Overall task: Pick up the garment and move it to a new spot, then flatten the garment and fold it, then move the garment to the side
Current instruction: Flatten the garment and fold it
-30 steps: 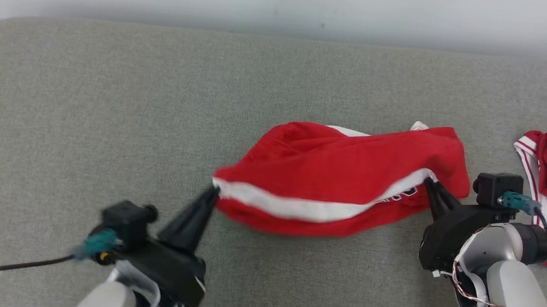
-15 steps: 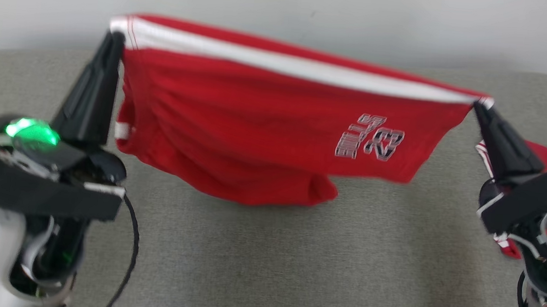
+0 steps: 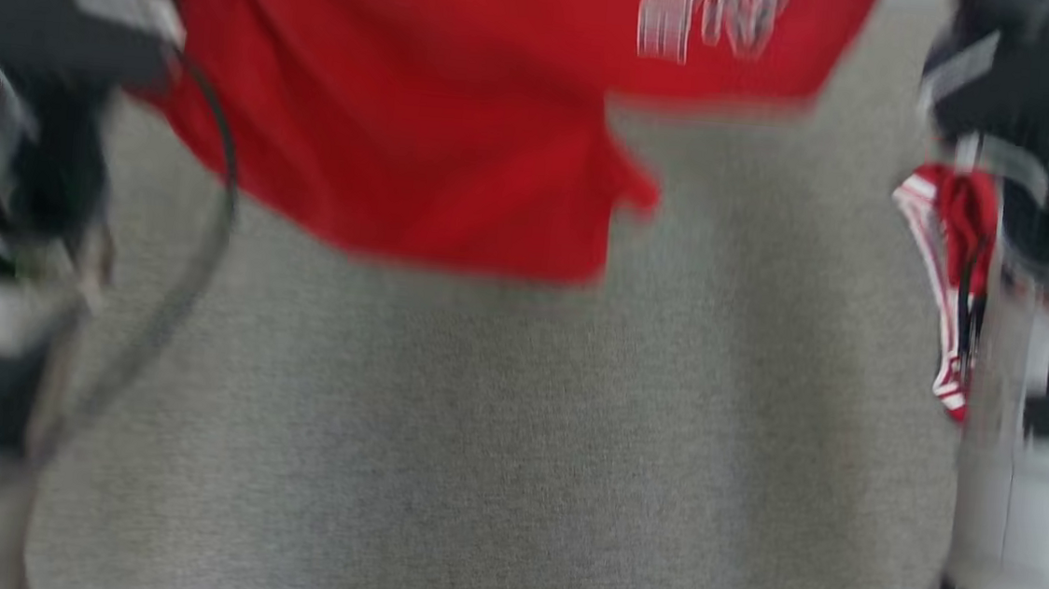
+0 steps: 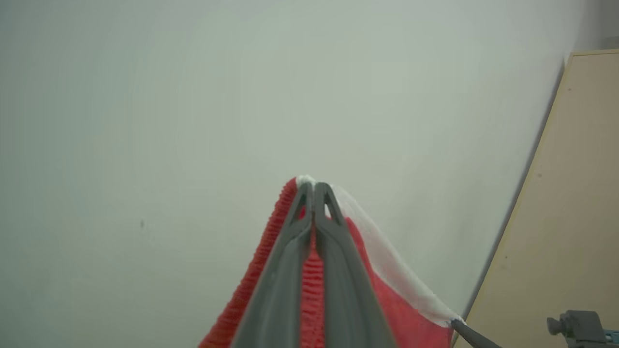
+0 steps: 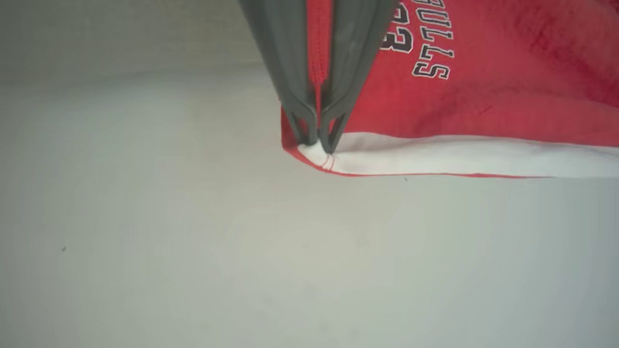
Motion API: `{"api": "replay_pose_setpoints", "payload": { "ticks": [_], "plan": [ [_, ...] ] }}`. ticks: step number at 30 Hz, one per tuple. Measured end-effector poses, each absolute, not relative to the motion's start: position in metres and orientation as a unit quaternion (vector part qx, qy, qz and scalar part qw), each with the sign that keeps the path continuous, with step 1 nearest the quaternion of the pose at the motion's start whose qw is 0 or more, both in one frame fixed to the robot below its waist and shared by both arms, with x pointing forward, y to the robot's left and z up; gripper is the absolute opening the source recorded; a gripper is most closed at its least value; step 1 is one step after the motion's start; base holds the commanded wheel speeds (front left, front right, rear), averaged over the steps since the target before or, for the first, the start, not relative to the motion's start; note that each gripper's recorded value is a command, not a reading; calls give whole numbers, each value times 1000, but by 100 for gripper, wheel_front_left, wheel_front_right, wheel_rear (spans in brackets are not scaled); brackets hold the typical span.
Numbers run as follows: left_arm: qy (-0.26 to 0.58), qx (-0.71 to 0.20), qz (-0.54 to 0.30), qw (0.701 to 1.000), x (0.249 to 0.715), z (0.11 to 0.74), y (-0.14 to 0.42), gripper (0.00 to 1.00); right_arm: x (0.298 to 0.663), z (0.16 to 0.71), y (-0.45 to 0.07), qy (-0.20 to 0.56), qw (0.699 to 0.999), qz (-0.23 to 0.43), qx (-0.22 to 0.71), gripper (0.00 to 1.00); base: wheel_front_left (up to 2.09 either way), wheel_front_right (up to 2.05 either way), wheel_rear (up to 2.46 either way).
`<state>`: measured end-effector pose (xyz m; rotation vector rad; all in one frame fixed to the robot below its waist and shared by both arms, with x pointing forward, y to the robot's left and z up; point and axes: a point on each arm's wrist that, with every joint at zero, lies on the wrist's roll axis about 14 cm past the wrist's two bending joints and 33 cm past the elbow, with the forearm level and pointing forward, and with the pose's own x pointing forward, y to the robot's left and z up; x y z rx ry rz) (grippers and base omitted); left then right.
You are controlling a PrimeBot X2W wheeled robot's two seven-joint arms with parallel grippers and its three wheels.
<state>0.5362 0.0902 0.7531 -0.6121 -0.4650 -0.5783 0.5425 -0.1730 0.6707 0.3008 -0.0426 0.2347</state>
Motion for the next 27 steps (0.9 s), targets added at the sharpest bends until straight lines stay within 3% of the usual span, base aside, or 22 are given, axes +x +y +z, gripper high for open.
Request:
{"api": "replay_pose_setpoints", "payload": {
  "ticks": [4, 8, 11, 13, 18, 22, 27],
  "plan": [
    [-307, -324, -225, 866, 577, 776, 114, 0, 587, 708, -173, -121, 980, 97, 121, 0, 0, 0, 0],
    [-381, -354, -227, 823, 595, 795, 121, 0, 610, 755, -181, -251, 958, 80, 111, 0, 0, 0, 0],
    [-390, -385, -236, 802, 605, 786, 120, 0, 623, 751, -172, -281, 954, 80, 74, 0, 0, 0, 0],
    [-370, -405, -231, 804, 615, 761, 120, 0, 636, 721, -164, -244, 964, 88, 59, 0, 0, 0, 0],
    [-229, -403, -225, 857, 619, 645, 93, 0, 644, 604, -157, -65, 992, 111, 2, 0, 0, 0, 0],
    [-143, -411, -213, 875, 592, 582, 87, 0, 619, 551, -160, 34, 991, 130, -2, 0, 0, 0, 0],
    [-46, -426, -206, 880, 537, 527, 73, 0, 549, 487, -168, 173, 973, 153, 25, 0, 0, 0, 0]
  ]
}}
